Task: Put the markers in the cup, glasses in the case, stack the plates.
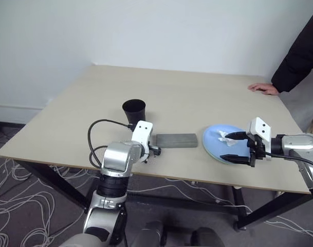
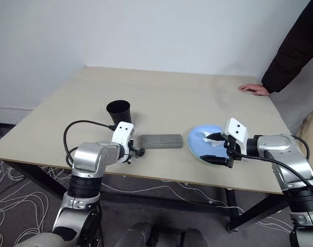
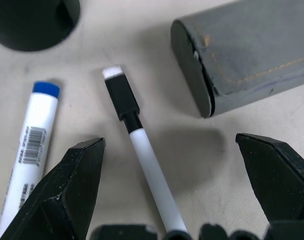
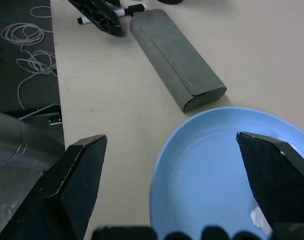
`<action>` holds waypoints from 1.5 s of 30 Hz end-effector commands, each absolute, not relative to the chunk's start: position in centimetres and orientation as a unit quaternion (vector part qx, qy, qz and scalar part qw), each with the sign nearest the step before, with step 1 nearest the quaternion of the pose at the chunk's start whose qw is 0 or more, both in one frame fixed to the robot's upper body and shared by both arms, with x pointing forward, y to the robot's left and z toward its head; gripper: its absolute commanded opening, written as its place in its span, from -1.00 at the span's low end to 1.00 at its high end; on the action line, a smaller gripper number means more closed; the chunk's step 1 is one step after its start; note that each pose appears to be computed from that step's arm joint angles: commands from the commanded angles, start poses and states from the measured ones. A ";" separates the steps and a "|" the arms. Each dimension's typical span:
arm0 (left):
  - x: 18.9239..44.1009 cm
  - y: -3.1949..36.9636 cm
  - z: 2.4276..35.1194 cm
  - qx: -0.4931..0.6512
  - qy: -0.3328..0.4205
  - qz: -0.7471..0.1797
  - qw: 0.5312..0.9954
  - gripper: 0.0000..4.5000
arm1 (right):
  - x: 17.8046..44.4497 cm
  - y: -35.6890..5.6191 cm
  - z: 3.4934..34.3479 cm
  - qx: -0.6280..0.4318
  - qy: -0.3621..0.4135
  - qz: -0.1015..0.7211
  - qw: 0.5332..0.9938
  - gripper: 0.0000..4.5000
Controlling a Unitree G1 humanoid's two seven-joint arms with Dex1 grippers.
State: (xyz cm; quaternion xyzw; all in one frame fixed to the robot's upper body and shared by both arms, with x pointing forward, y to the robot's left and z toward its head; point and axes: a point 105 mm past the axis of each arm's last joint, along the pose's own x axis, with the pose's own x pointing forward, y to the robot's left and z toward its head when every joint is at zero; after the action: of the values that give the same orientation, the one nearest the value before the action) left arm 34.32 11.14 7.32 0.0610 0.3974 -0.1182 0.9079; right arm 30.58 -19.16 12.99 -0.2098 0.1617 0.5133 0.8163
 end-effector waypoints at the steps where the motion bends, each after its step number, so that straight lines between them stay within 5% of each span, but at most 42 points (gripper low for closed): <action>1: 34.7 11.2 8.4 0.075 0.395 -0.103 0.910 0.98 | 30.7 -19.5 14.6 -0.228 0.138 0.504 0.822 1.00; 11: 34.9 12.2 7.8 0.076 0.431 -0.058 0.897 0.98 | 30.9 -19.4 14.7 -0.228 0.135 0.502 0.823 1.00; 16: 34.9 12.5 7.5 0.081 0.437 -0.049 0.894 0.48 | 30.9 -19.5 14.6 -0.230 0.136 0.501 0.823 1.00; 26: 34.7 12.4 7.1 0.081 0.444 -0.052 0.891 -1.00 | 31.0 -19.6 14.6 -0.231 0.135 0.498 0.825 1.00; 35: 35.0 11.0 8.6 0.075 0.419 -0.103 0.899 -1.00 | 31.1 -19.6 14.7 -0.232 0.134 0.497 0.826 1.00; 45: 36.9 9.1 14.7 0.149 0.238 -0.242 0.929 -1.00 | 31.4 -19.3 14.9 -0.229 0.129 0.498 0.826 1.00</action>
State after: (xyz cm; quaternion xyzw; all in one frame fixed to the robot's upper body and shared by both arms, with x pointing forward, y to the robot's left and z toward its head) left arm 36.65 10.04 12.72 0.1315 0.2859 -0.2187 0.9236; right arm 31.05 -19.13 13.55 -0.2163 0.1514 0.5061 0.8211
